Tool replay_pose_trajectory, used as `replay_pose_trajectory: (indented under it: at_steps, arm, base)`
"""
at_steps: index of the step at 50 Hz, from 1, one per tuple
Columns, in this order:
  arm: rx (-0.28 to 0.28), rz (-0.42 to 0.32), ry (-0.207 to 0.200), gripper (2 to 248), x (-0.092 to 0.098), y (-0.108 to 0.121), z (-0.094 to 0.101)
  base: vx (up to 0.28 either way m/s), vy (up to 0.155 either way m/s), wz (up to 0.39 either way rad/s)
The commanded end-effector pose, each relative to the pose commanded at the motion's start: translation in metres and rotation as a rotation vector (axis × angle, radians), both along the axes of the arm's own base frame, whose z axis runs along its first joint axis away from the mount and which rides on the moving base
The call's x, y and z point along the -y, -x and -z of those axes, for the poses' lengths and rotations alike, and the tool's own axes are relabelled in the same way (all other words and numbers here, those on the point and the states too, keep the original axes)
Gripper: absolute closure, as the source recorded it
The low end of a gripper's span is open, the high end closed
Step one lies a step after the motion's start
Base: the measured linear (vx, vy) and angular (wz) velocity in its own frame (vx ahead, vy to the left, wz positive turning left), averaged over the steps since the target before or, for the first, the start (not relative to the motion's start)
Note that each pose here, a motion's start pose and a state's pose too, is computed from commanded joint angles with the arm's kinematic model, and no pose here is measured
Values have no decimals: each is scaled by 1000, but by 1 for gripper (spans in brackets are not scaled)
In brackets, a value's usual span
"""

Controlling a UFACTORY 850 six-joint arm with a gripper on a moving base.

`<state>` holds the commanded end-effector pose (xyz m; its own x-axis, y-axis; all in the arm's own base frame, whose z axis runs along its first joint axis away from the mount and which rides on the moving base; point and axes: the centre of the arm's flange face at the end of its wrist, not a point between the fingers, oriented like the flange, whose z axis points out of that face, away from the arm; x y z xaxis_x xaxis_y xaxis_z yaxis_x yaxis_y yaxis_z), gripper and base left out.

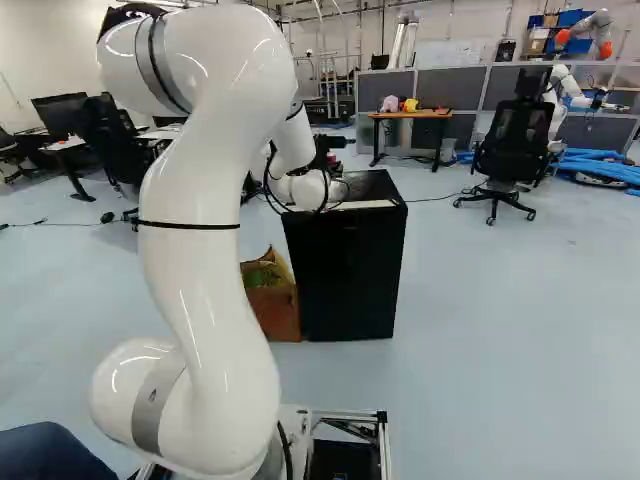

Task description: Grab a drink from the fridge

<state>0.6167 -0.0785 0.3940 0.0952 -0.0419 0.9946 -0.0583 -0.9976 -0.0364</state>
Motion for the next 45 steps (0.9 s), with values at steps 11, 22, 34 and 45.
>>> replay_pose_trajectory:
  at_steps: [11,22,34,45]
  arm:
    - [-6,-1,0,152,-3,8,-2]
    - [-15,-4,1,152,-8,20,-5]
    - [-29,-7,2,152,-15,39,-9]
    - [-45,-11,3,152,-22,61,-13]
  base:
    - [0,0,0]
    - [0,0,0]
    - [0,0,0]
    - [0,0,0]
